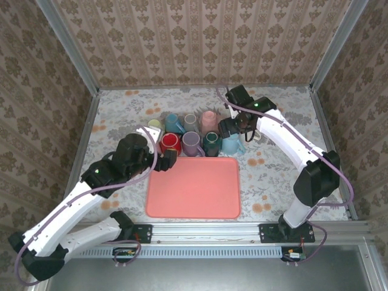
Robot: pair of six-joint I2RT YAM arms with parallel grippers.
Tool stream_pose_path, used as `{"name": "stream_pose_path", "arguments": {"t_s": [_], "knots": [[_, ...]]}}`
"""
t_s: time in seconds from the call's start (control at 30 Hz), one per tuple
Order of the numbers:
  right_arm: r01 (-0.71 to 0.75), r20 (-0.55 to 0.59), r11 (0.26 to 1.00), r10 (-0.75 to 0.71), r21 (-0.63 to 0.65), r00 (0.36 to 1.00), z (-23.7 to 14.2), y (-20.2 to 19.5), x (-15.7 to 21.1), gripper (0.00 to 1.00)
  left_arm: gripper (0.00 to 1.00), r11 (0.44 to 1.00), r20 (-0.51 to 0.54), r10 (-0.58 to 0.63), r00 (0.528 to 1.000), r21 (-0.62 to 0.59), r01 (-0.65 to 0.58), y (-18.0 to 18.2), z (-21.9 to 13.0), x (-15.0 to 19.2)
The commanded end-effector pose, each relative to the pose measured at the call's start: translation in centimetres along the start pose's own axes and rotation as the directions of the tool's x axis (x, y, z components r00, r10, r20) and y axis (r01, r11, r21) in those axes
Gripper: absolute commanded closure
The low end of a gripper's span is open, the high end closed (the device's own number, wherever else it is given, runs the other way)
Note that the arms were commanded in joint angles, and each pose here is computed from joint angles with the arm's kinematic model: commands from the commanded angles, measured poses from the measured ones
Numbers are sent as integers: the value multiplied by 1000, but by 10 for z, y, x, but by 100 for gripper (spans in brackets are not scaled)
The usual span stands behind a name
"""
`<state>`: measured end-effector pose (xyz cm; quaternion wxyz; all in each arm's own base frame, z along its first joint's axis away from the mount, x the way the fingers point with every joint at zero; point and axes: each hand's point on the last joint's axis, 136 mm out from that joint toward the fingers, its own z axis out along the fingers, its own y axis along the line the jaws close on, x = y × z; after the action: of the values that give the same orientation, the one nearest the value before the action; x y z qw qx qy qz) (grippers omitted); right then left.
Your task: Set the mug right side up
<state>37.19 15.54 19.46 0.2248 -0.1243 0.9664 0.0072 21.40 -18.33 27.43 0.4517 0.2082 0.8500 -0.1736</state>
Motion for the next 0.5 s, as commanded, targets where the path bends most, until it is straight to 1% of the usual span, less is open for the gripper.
{"name": "stream_pose_path", "arguments": {"t_s": [0.0, 0.17, 0.23, 0.3, 0.47], "knots": [[-8, -33, 998, 10, 70, 999, 10, -22, -2, 12, 13, 997, 40, 70, 997, 22, -71, -3, -3, 0], [-105, -55, 993, 108, 55, 993, 31, -43, -10, 12, 14, 996, 18, 82, 996, 20, -82, -3, 1, 3], [-134, -56, 989, 137, 63, 989, 39, -53, -17, 11, 15, 997, 23, 61, 998, 53, -62, -8, 1, 3], [-147, -67, 986, 152, 75, 986, 47, -61, -21, 10, 16, 996, 26, 43, 999, 80, -45, -12, 3, 3], [-168, -107, 983, 175, 78, 979, 67, -73, -25, 9, 16, 995, 7, 36, 999, 90, -36, -12, 7, 6]]}}
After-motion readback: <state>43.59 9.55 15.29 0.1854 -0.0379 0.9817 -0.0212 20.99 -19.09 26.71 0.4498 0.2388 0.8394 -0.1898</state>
